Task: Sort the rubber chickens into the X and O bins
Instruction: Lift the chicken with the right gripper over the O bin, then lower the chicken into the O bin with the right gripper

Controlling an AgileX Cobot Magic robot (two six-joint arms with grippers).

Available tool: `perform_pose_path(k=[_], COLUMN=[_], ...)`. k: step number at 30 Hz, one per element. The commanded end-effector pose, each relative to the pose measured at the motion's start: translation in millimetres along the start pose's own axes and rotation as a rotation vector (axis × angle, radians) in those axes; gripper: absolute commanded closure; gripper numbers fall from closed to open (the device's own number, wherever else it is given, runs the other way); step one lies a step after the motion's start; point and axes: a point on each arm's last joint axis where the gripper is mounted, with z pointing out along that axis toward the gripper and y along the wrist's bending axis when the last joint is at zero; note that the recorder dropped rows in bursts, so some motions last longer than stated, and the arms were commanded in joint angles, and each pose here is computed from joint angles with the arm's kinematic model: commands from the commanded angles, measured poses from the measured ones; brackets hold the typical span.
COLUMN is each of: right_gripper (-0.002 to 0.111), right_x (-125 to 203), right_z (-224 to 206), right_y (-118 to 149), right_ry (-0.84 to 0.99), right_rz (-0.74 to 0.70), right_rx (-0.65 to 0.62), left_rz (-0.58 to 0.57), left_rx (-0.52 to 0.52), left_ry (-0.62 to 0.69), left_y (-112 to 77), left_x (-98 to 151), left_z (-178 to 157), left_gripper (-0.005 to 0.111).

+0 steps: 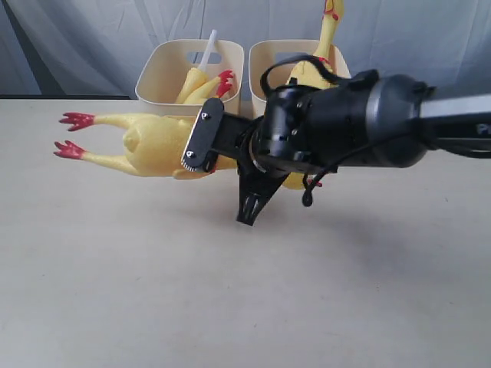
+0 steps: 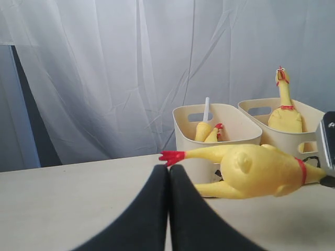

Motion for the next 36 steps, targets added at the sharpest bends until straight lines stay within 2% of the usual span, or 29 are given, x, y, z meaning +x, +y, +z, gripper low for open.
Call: perform_pose_path(k=[1, 11, 20, 26, 31, 36], right_gripper=[0.109, 0.109, 0.109, 0.109, 0.109, 0.109], right_x=[-3, 4, 44, 68, 54, 38], right_z=[-34, -85, -112, -124, -130, -106], right_y=[-10, -34, -77, -109, -141, -163], right_ry=[-0.060, -0.106, -0.114, -0.060, -0.049, 0.049], right_rz=[0.124, 0.239, 0.624, 0.765, 0.795, 0.862], right_rx=[-0.061, -0.035, -0.090, -0.064, -0.041, -0.023], left_rz=[-0.005, -0.005, -0.005, -0.005, -0.005, -0.005], left_rx=[0.007, 0.007, 0.007, 0.007, 0.007, 0.007], left_ry=[-0.006, -0.006, -0.006, -0.006, -0.006, -0.006], left_y=[-0.3, -0.3, -0.3, -0.3, -0.3, -0.3], left_x=[1, 1, 1, 1, 1, 1], left_z=[0, 0, 0, 0, 0, 0], left_gripper=[0.107, 0.107, 0.107, 0.107, 0.107, 0.107])
